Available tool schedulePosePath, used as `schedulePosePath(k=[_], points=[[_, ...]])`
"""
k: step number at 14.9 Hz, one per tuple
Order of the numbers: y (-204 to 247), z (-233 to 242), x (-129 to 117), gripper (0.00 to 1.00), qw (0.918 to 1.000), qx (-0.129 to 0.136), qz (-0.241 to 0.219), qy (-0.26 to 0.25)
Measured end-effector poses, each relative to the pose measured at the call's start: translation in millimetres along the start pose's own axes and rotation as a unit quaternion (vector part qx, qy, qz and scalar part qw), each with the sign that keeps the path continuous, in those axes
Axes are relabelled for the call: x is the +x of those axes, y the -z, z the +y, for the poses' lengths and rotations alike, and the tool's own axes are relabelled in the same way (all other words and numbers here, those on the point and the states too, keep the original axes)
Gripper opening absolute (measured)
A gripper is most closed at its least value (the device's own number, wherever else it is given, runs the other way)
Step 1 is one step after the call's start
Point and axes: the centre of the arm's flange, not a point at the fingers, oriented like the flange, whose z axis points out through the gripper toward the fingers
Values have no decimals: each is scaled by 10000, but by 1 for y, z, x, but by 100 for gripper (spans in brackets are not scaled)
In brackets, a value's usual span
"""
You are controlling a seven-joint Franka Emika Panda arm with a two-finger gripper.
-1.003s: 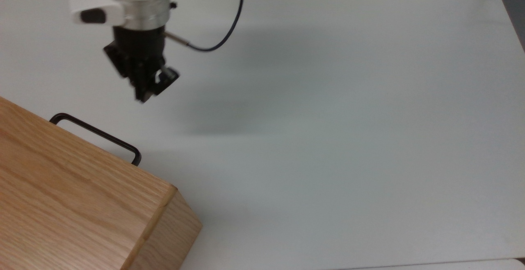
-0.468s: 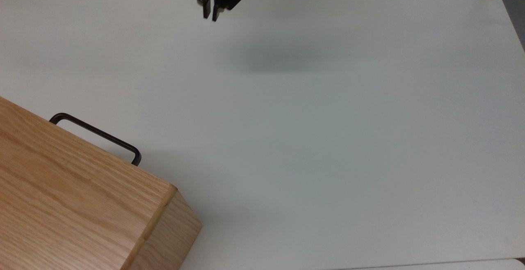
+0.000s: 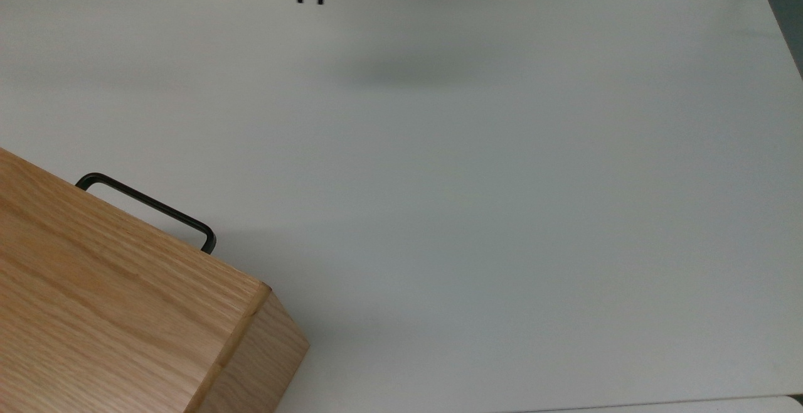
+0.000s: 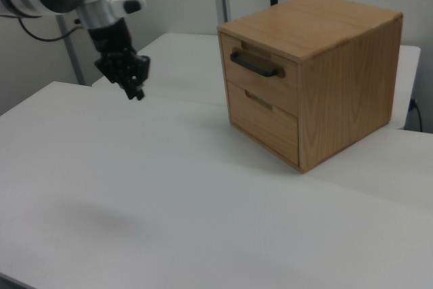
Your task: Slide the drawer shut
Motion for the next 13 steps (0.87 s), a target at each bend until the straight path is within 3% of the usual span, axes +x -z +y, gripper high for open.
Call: schedulePosePath(k=[2,4,6,9,13], points=[[0,24,-2,26,9996,3,2,274],[-1,34,-4,52,9994,14,-25,336],[-2,32,-5,70,9992,59,-184,343],[4,29,5,100,9991,332,-221,129],[-3,29,20,100,9990,371,-243,-63]])
